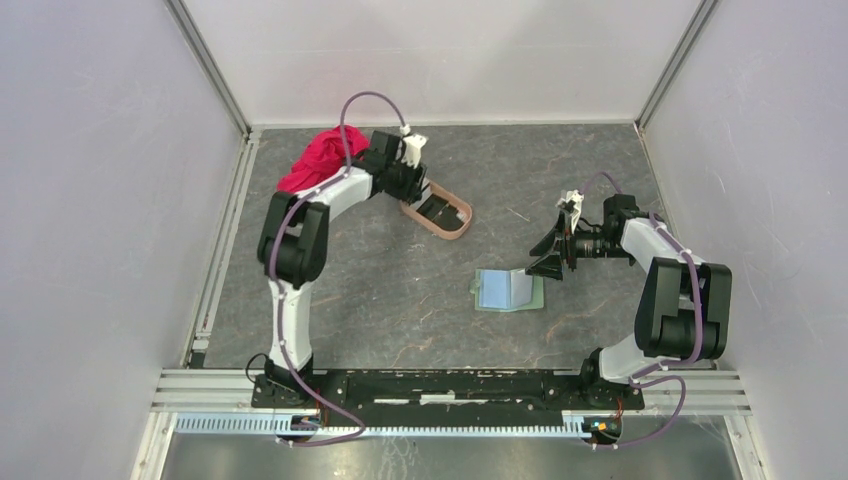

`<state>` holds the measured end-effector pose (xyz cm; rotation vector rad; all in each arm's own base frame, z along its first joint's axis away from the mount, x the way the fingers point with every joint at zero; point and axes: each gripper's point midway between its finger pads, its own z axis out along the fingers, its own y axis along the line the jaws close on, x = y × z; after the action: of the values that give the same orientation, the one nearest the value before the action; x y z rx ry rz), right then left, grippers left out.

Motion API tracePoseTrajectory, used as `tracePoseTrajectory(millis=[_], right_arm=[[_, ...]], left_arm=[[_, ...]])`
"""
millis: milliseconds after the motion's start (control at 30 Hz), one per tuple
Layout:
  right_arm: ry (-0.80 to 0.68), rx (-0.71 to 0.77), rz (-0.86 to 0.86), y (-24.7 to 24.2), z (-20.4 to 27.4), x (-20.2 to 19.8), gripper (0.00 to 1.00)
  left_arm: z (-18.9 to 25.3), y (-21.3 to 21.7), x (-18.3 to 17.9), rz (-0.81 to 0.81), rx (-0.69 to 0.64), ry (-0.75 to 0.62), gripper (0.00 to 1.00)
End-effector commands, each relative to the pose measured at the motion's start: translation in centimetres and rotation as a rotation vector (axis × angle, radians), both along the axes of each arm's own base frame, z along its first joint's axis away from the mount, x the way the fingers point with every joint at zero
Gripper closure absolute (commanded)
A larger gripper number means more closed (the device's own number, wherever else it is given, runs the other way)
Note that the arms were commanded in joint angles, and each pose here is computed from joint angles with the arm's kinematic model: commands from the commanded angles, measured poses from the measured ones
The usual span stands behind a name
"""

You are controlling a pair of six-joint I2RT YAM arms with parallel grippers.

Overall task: Put the credit cards into the card holder
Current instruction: Move the storage box to the center of the board.

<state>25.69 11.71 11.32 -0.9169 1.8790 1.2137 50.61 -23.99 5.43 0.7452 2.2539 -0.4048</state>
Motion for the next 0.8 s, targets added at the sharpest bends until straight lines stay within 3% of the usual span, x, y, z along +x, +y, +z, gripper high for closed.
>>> tracePoseTrajectory(millis=[0, 167, 467, 767], right_arm=[[-0.078, 0.007, 0.015, 0.1, 1.5, 0.5, 0.23], [-0.086, 0.01, 0.028, 0.3, 1.8, 0.3, 0.23], [-0.089, 0.008, 0.032, 0.4, 1.8, 0.3, 0.22], [-0.088, 0.003, 0.035, 0.4, 1.7, 0.2, 0.22]], left_arm=[[5.1, 1.2, -3.2, 0.12, -0.109, -0.058, 0.55], [2.9, 3.3, -7.4, 0.153, -0.067, -0.01, 0.47], [5.4, 4.7, -6.8, 0.206, -0.031, -0.092, 0.18], [8.4, 4.8, -6.3, 0.224, -0.011, -0.153, 0.16]])
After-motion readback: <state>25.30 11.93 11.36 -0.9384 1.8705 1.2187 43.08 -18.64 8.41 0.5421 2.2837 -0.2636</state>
